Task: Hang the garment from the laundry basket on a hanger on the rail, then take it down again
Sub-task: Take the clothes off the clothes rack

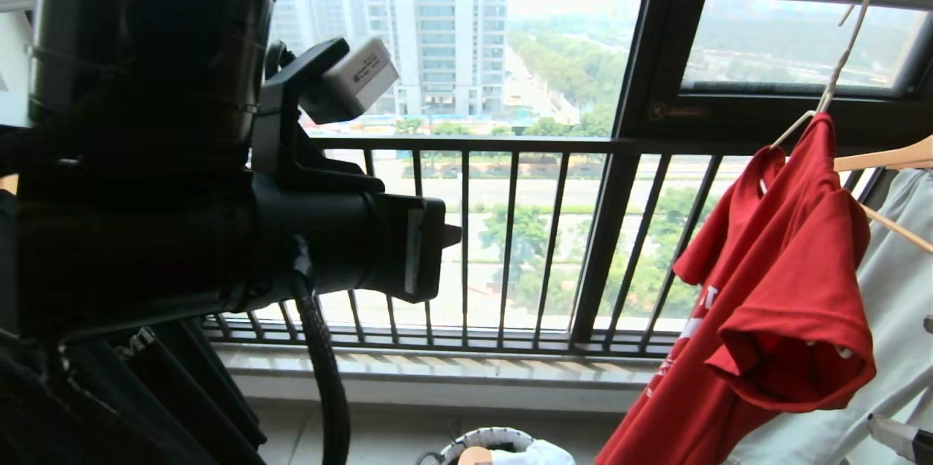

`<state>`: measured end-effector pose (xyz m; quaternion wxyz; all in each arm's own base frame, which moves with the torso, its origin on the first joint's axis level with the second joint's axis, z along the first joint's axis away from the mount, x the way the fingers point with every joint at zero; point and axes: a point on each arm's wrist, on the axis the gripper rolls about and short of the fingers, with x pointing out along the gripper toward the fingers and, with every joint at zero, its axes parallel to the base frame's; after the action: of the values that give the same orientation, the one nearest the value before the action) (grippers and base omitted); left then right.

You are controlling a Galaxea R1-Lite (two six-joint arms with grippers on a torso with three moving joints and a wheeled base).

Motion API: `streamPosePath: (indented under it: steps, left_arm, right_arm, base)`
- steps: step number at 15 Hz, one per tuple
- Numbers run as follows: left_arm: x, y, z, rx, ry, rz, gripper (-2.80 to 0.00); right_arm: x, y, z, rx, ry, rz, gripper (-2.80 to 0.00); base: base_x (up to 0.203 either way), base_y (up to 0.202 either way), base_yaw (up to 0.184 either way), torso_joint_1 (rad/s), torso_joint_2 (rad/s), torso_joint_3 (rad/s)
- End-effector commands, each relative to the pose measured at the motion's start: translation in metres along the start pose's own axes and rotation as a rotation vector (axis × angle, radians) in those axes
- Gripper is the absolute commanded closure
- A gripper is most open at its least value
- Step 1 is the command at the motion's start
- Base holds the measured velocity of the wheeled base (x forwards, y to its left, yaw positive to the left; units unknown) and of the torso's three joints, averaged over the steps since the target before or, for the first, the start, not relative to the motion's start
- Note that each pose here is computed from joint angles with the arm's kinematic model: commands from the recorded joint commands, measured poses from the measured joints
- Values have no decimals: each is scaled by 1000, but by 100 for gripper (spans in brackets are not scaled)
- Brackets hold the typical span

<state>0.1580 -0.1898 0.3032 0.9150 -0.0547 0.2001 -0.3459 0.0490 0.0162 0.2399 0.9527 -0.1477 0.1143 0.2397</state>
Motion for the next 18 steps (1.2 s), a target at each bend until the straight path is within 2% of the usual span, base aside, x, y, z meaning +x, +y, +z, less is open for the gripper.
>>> streamPosePath:
  steps: [1, 2, 4, 8, 11, 15, 18]
  left_arm:
    - [54, -16, -21, 16, 33, -56, 0]
    - [62, -22, -20, 13, 9, -126, 0]
    - [64, -27, -16, 13, 8, -255, 0]
    - [76, -47, -17, 29, 21, -356, 0]
    - [96, -61, -19, 38, -16, -474, 0]
    - [116, -80, -23, 56, -20, -520, 0]
    - [123, -86, -24, 63, -19, -529, 0]
  right_arm:
    - [-8, 2, 0, -10, -31, -6, -280]
    - [-8, 2, 0, -5, -32, -6, -280]
    - [-9, 2, 0, -4, -37, -6, -280]
    - [-10, 2, 0, -2, -40, -7, -280]
    - [-10, 1, 4, -10, -75, -21, -280]
    - [-10, 1, 4, -13, -80, -23, -280]
    - [-10, 1, 5, -14, -86, -25, -280]
  base:
    - [0, 0, 0, 0, 0, 0]
    - [0, 0, 0, 0, 0, 0]
    - [0, 0, 0, 0, 0, 0]
    - [0, 0, 0, 0, 0, 0]
    - [0, 0, 0, 0, 0, 0]
    - [0, 0, 0, 0, 0, 0]
    - [0, 0, 0, 0, 0, 0]
